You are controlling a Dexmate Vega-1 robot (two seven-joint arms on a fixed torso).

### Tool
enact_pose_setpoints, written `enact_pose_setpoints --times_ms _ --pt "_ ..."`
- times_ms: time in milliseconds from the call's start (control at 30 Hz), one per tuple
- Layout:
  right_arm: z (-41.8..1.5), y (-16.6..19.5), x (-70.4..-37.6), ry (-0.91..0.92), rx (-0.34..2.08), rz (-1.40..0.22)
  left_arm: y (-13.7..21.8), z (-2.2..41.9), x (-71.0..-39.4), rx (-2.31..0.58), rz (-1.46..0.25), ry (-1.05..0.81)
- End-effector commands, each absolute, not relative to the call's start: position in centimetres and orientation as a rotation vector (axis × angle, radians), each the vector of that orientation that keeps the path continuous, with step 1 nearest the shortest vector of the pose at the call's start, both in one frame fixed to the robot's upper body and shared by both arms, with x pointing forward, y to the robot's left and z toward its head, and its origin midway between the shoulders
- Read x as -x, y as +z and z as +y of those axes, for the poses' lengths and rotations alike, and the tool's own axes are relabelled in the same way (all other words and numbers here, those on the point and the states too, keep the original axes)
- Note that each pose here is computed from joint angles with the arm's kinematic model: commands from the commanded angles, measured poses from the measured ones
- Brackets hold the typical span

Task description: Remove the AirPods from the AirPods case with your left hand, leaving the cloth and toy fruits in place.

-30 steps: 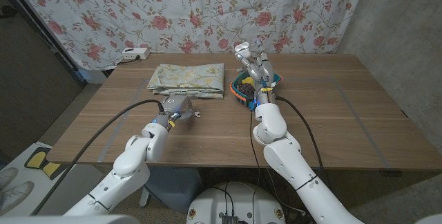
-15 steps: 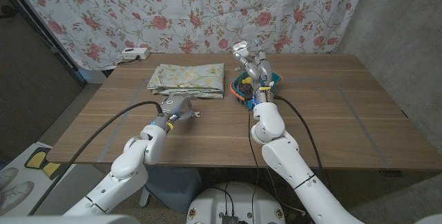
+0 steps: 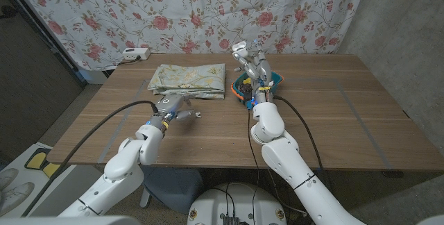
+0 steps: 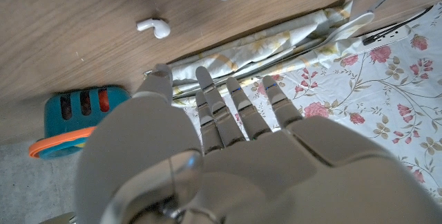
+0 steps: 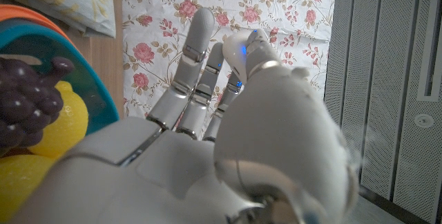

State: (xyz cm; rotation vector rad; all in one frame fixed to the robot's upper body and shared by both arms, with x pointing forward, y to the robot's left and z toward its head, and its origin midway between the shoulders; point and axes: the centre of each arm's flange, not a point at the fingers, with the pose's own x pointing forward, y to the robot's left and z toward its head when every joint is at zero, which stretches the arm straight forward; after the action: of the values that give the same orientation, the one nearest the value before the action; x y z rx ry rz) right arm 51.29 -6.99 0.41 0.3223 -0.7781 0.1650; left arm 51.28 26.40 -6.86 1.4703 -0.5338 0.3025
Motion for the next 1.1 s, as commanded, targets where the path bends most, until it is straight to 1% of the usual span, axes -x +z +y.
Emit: enact_pose_setpoints --times_ms 33,67,133,200,267,300,500,567,667,733,800,1100 --pt "-6.5 0.0 -50.6 0.163 -0.305 -0.785 -5.7 26.1 -50.3 -1.358 -0.645 0.346" --pt "-6.4 0.0 -50.6 0.166 -0.303 -0.784 -5.4 26.0 -50.4 -1.369 -0.654 0.326" --pt "-6.2 -0.3 -50.6 0.173 -0.313 -0.774 -5.4 25.9 -50.0 -1.380 -0.666 0.350" --pt "-6.0 -0.4 -50.5 0.181 -0.320 -0.768 -5.0 26.1 -49.8 -1.383 -0.676 0.273" --pt "-5.8 -0.4 -50.5 0.182 -0.315 -0.775 -4.7 26.1 -49.4 -1.333 -0.693 0.334" --pt "-5.7 -0.5 -50.5 0.183 -0.319 -0.775 -4.5 26.3 -49.3 -1.323 -0.699 0.304" --pt "-5.4 -1.0 -50.7 0.186 -0.323 -0.763 -4.1 25.3 -48.0 -1.315 -0.742 0.315" --pt "-5.3 -1.0 -50.7 0.186 -0.324 -0.763 -3.6 25.2 -47.7 -1.244 -0.770 0.287" --pt "-5.2 -1.0 -50.7 0.188 -0.325 -0.763 -3.2 24.7 -46.9 -1.268 -0.804 0.315" --pt "-5.1 -1.0 -50.7 0.188 -0.322 -0.763 -3.1 24.8 -46.5 -1.197 -0.806 0.292" --pt "-5.1 -1.1 -50.8 0.190 -0.319 -0.763 -2.9 24.7 -46.0 -1.203 -0.825 0.302" --pt "-4.5 -1.2 -51.2 0.197 -0.320 -0.750 -2.2 24.7 -45.6 -1.186 -0.851 0.312"
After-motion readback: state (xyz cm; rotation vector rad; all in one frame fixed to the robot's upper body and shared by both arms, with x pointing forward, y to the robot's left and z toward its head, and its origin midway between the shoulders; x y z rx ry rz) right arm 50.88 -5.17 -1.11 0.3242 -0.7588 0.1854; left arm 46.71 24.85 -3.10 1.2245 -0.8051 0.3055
